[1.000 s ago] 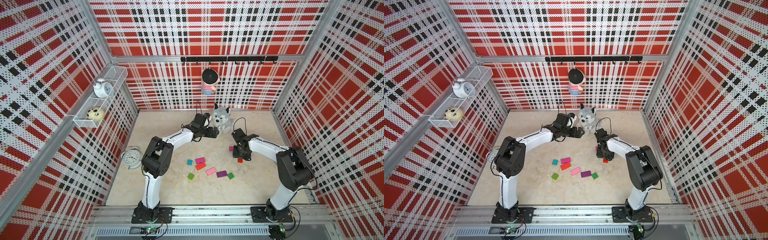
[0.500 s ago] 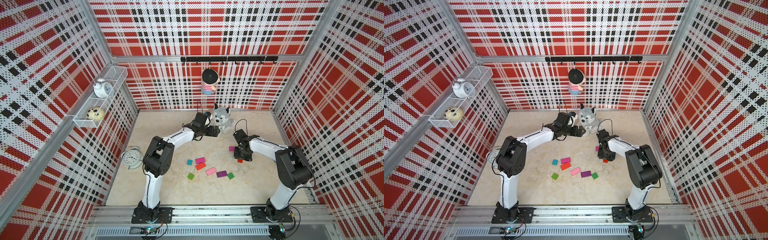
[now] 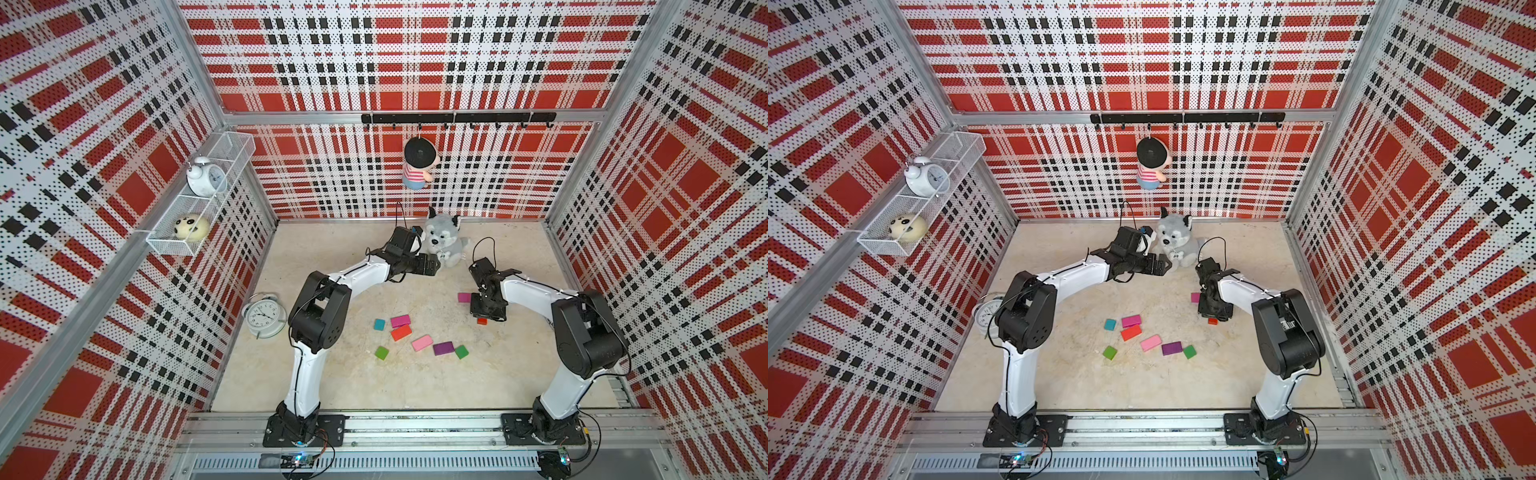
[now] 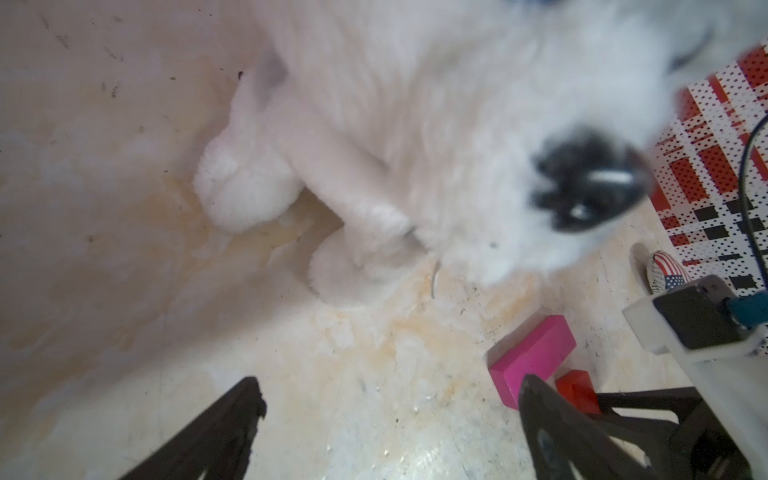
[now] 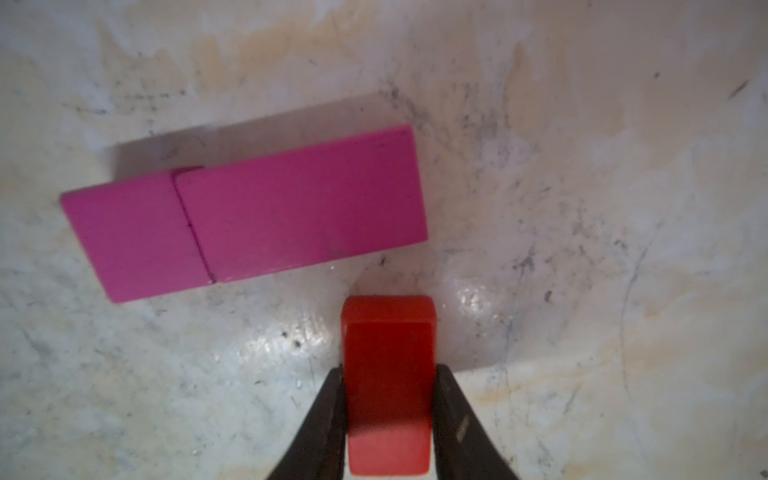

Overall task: Assemble the number 7 with building blocks
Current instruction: Assemble the building block at the center of the board.

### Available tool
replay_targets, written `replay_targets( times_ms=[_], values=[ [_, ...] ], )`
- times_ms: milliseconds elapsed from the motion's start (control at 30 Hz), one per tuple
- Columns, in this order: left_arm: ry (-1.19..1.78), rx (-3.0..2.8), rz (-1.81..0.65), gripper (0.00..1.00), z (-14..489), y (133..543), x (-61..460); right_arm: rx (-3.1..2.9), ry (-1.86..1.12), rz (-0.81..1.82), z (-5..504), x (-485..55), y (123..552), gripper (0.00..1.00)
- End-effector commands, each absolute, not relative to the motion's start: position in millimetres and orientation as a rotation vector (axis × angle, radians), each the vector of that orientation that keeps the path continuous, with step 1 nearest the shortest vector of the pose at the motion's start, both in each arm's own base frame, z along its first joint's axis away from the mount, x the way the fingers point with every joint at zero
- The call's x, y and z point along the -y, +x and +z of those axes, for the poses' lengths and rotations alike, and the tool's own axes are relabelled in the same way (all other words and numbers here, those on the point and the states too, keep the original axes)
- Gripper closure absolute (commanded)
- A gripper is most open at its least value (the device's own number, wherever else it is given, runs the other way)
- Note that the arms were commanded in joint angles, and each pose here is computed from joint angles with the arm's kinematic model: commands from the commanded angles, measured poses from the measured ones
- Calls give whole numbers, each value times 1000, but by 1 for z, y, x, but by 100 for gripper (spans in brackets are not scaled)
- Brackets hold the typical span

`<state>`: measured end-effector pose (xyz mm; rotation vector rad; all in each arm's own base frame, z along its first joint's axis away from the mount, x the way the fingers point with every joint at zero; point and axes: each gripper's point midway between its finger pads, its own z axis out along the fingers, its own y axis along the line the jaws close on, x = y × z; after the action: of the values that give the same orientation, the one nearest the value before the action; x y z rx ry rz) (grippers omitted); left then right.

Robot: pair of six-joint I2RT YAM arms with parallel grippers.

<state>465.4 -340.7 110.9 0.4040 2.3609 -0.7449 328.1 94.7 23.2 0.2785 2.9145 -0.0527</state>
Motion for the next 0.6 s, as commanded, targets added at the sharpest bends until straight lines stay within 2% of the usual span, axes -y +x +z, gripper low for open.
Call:
replay_targets(
  times_ms=[0, 567],
  values=[
    [423, -2338, -767, 2, 116, 470, 349, -2921, 210, -125, 20, -85, 334, 69],
    [418, -2348, -762, 2, 112, 469, 349, -2938, 121, -116, 17, -87, 342, 69]
  ],
)
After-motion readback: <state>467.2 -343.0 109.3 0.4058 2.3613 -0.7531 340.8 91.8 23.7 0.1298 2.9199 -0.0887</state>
